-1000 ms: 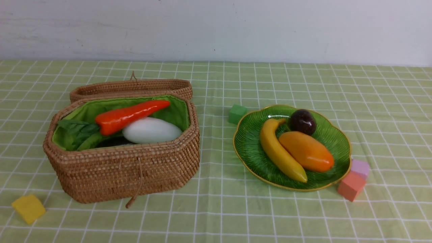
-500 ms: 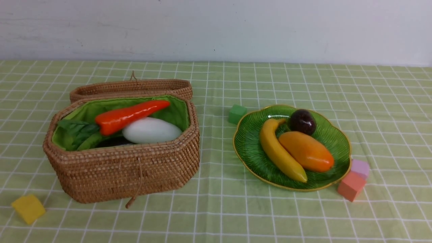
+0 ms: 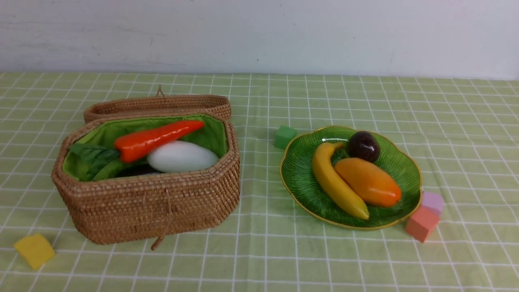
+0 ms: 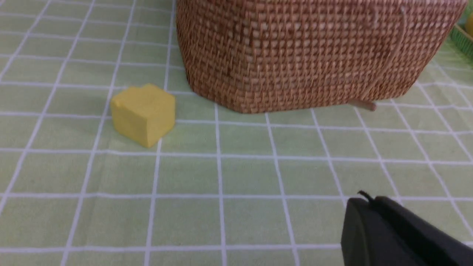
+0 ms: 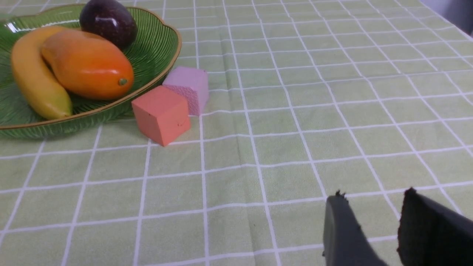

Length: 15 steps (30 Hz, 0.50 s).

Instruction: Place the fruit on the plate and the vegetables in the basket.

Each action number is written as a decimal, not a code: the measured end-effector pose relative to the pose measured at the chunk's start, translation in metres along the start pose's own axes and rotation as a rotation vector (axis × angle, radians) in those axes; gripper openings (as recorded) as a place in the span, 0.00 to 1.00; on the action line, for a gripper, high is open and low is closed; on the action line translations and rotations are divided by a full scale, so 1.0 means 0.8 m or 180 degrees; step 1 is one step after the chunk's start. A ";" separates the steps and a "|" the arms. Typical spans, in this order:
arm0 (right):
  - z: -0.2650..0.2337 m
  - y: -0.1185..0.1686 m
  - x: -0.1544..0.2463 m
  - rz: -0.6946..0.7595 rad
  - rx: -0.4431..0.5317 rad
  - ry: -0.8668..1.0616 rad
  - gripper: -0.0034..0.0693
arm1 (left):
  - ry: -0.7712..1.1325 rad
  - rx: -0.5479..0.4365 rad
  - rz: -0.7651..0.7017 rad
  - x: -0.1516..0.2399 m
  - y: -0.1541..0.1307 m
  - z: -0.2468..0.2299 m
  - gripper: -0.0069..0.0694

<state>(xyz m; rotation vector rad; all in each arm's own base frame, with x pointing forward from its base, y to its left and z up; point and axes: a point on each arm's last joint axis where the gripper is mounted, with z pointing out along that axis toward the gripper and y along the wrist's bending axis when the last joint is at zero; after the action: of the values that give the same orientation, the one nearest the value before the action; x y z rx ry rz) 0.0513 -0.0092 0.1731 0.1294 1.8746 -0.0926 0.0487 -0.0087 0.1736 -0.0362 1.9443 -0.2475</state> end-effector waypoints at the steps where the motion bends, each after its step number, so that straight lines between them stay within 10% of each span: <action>1: 0.000 0.000 0.000 0.0000 0.0000 0.0000 0.38 | 0.0027 -0.0011 0.0006 0.004 0.001 0.002 0.08; 15: 0.000 0.000 0.000 0.0000 0.0000 0.0000 0.38 | -0.0072 -0.0042 0.0029 0.005 0.003 0.005 0.09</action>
<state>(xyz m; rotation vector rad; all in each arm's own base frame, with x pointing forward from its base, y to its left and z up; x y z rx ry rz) 0.0513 -0.0092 0.1731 0.1294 1.8746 -0.0926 0.0508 -0.0078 0.1683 -0.0387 1.9232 -0.2275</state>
